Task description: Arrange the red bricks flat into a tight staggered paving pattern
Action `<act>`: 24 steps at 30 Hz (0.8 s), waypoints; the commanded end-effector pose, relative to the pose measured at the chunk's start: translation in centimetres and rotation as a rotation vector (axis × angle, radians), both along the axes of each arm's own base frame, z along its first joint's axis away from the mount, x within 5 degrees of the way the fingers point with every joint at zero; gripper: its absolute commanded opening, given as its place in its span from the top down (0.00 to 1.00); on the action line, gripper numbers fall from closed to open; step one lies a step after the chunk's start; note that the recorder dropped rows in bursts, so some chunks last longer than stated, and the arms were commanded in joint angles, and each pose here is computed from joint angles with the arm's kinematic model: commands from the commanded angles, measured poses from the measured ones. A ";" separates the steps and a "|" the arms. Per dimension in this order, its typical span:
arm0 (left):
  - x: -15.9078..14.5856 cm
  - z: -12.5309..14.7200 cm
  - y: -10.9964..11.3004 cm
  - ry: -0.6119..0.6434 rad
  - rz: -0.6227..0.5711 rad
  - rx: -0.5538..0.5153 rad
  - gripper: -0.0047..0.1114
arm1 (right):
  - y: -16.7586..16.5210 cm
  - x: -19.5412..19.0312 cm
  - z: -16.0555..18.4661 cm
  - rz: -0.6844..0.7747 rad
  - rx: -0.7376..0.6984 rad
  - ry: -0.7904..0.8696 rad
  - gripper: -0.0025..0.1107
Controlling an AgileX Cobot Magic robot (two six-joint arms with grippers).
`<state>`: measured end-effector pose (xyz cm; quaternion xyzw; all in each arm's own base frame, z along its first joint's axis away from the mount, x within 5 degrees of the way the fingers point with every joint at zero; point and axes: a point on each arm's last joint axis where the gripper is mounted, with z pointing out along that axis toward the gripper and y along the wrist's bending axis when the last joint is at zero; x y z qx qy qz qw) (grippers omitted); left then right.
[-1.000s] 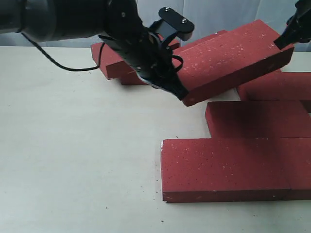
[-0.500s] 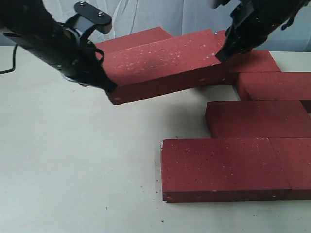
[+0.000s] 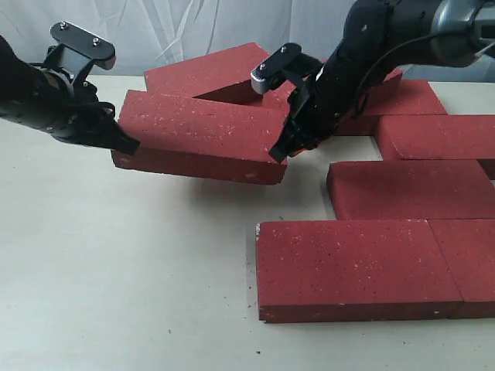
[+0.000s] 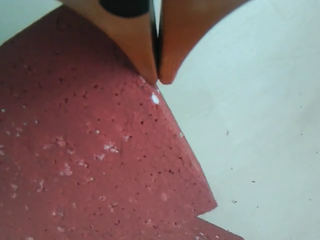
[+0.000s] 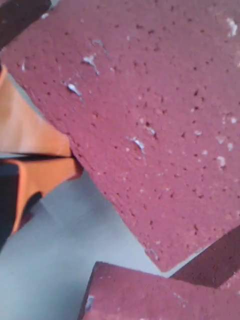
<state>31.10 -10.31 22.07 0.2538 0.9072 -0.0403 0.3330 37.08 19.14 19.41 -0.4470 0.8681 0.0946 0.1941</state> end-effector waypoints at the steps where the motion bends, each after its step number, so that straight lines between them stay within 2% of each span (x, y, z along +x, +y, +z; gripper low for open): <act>1: 0.8 -2.2 -0.2 0.005 0.052 -0.041 0.96 | 2.4 0.5 -1.2 -0.068 0.127 -0.013 0.99; 6: 2.7 -5.7 2.3 0.016 0.188 -0.057 0.96 | 1.9 1.1 -2.9 -0.071 0.088 -0.002 0.99; 10: 3.5 -7.1 3.4 -0.002 0.211 -0.031 0.96 | 1.1 1.8 -3.7 -0.082 0.052 -0.032 0.99; 13: 3.8 -7.4 4.3 -0.022 0.188 0.015 0.96 | 0.5 2.0 -3.8 -0.114 0.050 -0.016 0.99; 18: 4.0 -7.5 6.0 -0.006 0.229 0.022 0.96 | 0.2 1.4 -4.1 -0.099 0.026 0.058 0.99; 22: 4.2 -7.4 6.5 -0.007 0.237 0.027 0.96 | 0.0 0.1 -4.1 -0.004 -0.018 0.173 0.99; 24: 4.3 -7.3 6.6 -0.014 0.240 0.026 0.96 | 0.1 -0.3 -3.2 0.014 0.005 0.194 0.99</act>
